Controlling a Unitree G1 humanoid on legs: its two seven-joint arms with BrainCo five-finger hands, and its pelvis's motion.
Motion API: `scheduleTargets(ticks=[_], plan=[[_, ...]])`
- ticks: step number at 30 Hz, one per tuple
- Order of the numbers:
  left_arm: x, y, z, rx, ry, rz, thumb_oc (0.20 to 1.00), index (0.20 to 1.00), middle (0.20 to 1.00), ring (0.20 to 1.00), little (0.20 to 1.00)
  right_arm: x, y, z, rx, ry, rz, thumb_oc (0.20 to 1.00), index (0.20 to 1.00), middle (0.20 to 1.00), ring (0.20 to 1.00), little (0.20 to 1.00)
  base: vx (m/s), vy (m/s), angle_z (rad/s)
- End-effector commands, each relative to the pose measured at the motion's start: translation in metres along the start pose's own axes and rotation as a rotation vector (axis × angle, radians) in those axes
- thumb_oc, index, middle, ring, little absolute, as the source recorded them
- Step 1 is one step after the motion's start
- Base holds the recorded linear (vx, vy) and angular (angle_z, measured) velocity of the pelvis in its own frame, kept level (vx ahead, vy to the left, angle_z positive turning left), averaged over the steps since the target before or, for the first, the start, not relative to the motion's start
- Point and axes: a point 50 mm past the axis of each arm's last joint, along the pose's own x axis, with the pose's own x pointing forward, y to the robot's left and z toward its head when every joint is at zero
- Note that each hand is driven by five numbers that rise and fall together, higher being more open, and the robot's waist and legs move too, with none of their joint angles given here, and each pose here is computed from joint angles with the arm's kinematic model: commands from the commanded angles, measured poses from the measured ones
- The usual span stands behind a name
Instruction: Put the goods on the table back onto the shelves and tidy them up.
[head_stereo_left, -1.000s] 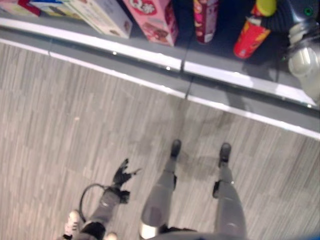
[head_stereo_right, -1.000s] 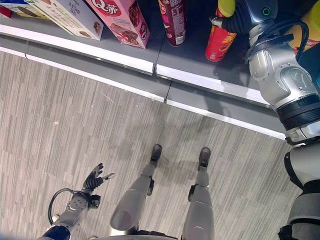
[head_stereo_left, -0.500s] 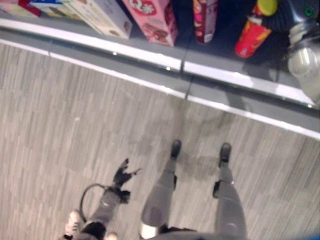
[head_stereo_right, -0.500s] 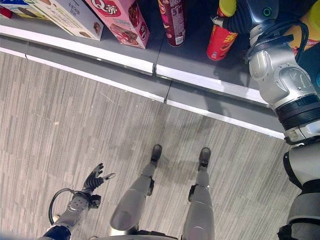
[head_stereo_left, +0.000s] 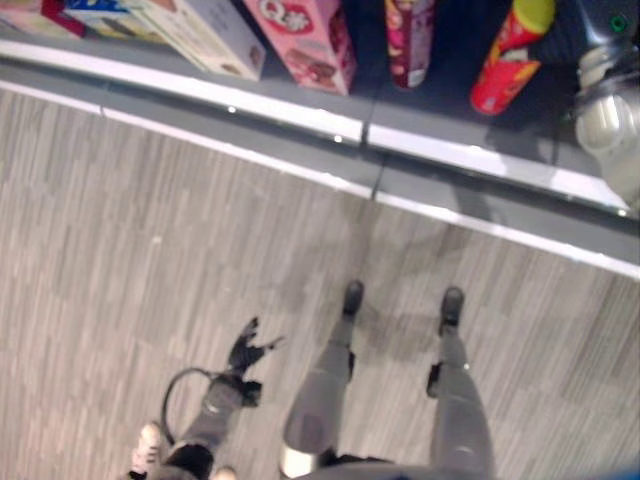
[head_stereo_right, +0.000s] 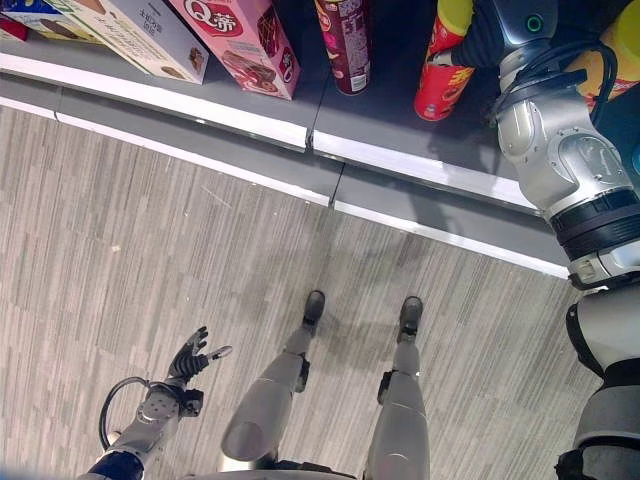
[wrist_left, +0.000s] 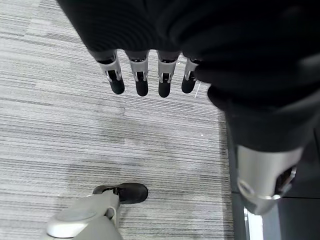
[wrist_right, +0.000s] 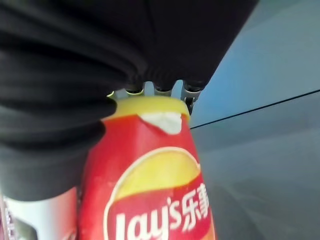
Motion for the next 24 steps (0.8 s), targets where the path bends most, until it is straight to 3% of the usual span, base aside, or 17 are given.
scheduleTargets(ticks=[1,6,10,18,24], plan=[[0.003,0.009,0.001,0.048,0.004,0.025,1.0,1.0,1.0,1.0,1.0,0.014,-0.04,0.008,-0.021,-0.063,-0.202,1.0,1.0,1.0,1.0,1.0,0.03,0.032,-0.02],[0.001,0.008,-0.004,0.07,0.031,0.027,1.0,1.0,1.0,1.0,1.0,-0.018,-0.038,0.023,0.069,-0.124,-0.229,1.0,1.0,1.0,1.0,1.0,0.05,0.026,-0.02],[-0.002,0.007,-0.011,0.081,0.059,0.033,1.0,1.0,1.0,1.0,1.0,-0.066,-0.012,0.037,0.283,-0.131,-0.114,1.0,1.0,1.0,1.0,1.0,0.06,0.074,-0.06],[-0.01,0.026,-0.025,0.099,0.113,0.075,1.0,1.0,1.0,1.0,1.0,-0.164,0.049,0.053,0.981,0.102,0.302,1.0,1.0,1.0,1.0,1.0,0.04,0.115,-0.32],[-0.018,0.051,-0.036,0.064,0.16,0.174,1.0,1.0,1.0,1.0,1.0,-0.208,0.073,0.053,1.202,0.304,0.404,1.0,1.0,1.0,1.0,1.0,0.0,-0.002,-0.75]])
